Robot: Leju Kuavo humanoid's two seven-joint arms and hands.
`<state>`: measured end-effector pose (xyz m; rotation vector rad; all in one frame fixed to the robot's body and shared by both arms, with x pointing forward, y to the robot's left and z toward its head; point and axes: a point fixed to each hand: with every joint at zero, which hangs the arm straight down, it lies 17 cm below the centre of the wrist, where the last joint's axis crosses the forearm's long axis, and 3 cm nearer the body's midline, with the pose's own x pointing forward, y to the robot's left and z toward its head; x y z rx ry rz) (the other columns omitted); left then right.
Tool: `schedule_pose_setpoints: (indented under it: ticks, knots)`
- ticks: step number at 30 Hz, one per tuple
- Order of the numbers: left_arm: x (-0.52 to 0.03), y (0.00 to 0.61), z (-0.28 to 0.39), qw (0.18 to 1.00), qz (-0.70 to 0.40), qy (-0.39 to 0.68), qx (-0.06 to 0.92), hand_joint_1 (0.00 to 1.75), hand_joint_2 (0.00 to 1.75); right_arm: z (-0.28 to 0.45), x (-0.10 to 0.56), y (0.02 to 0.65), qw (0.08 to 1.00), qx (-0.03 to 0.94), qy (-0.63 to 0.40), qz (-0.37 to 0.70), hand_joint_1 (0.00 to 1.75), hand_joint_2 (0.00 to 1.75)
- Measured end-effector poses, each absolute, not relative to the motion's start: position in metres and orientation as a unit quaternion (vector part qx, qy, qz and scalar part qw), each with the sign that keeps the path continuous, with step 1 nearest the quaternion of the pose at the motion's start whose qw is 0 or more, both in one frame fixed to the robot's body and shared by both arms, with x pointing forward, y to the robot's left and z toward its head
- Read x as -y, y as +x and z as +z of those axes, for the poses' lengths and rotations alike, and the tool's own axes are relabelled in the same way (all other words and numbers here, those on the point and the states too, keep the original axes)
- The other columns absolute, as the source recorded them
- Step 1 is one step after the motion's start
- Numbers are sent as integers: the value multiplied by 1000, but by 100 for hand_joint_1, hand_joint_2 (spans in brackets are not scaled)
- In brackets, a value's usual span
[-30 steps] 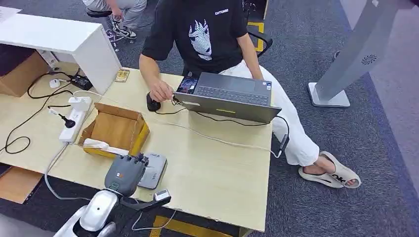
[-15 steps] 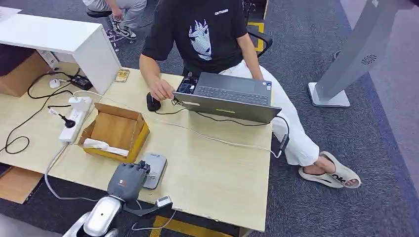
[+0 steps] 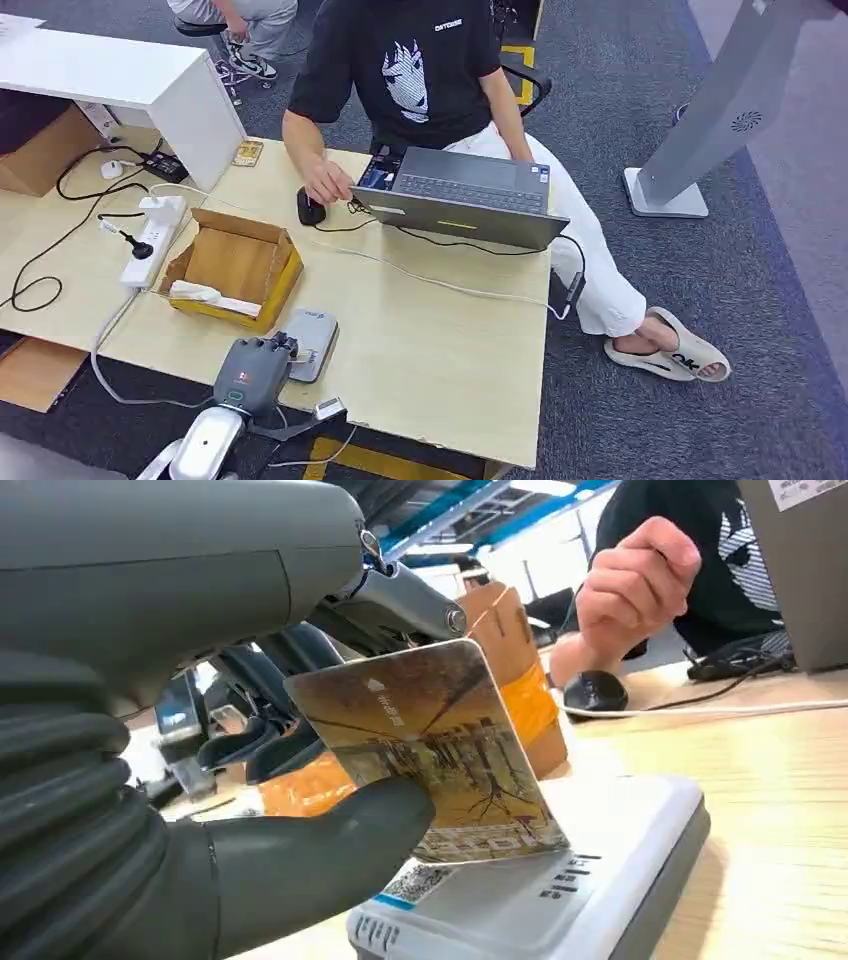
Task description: Pass the card to the sensor for recognition and then transmit it.
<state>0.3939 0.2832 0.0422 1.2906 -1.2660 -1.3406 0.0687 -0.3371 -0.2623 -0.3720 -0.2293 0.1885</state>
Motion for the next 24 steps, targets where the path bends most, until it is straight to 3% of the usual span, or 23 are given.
schedule_pose_setpoints:
  ticks: [10, 24]
  knots:
    - [-288, 403, 73, 437, -501, 522, 534, 175, 175, -259, 344, 71, 971, 116, -189, 89, 0, 175]
    - [-319, 463, 237, 332, -403, 611, 594, 175, 175, -259, 346, 73, 968, 121, -197, 97, 0, 175]
